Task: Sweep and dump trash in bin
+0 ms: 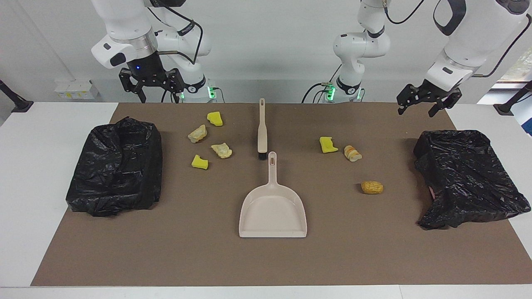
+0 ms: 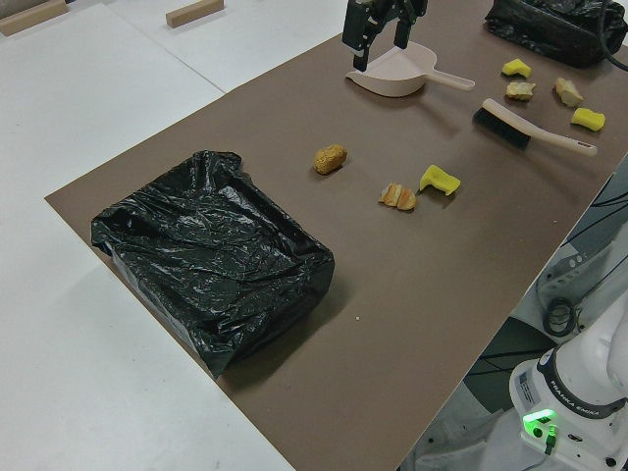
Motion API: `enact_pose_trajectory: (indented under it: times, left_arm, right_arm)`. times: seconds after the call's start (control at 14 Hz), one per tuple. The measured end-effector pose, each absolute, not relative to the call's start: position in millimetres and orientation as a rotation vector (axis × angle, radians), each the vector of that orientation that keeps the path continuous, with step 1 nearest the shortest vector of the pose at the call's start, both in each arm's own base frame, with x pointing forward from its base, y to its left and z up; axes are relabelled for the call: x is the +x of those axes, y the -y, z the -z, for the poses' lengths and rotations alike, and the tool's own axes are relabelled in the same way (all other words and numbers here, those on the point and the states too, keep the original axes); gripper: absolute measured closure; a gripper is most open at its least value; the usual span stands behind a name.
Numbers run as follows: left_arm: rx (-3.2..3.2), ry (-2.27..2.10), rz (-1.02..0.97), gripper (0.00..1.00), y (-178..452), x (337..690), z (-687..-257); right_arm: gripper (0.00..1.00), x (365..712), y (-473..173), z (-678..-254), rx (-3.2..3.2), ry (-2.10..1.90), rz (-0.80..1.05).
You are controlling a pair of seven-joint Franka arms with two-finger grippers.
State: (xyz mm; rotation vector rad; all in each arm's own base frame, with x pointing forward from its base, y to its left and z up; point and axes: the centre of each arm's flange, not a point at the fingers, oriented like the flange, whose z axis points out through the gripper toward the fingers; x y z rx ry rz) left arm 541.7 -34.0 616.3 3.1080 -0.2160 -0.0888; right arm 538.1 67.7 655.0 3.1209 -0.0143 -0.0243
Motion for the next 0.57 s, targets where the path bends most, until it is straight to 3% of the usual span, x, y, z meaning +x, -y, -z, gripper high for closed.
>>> enact_pose_trajectory:
  times: [0.57]
  left_arm:
    - [3.107, 0.222, 0.105, 0.00, 34.9, 538.3, -612.1]
  right_arm:
    - [0.00, 538.1, -66.5, -655.0, 3.124, 0.018, 0.025]
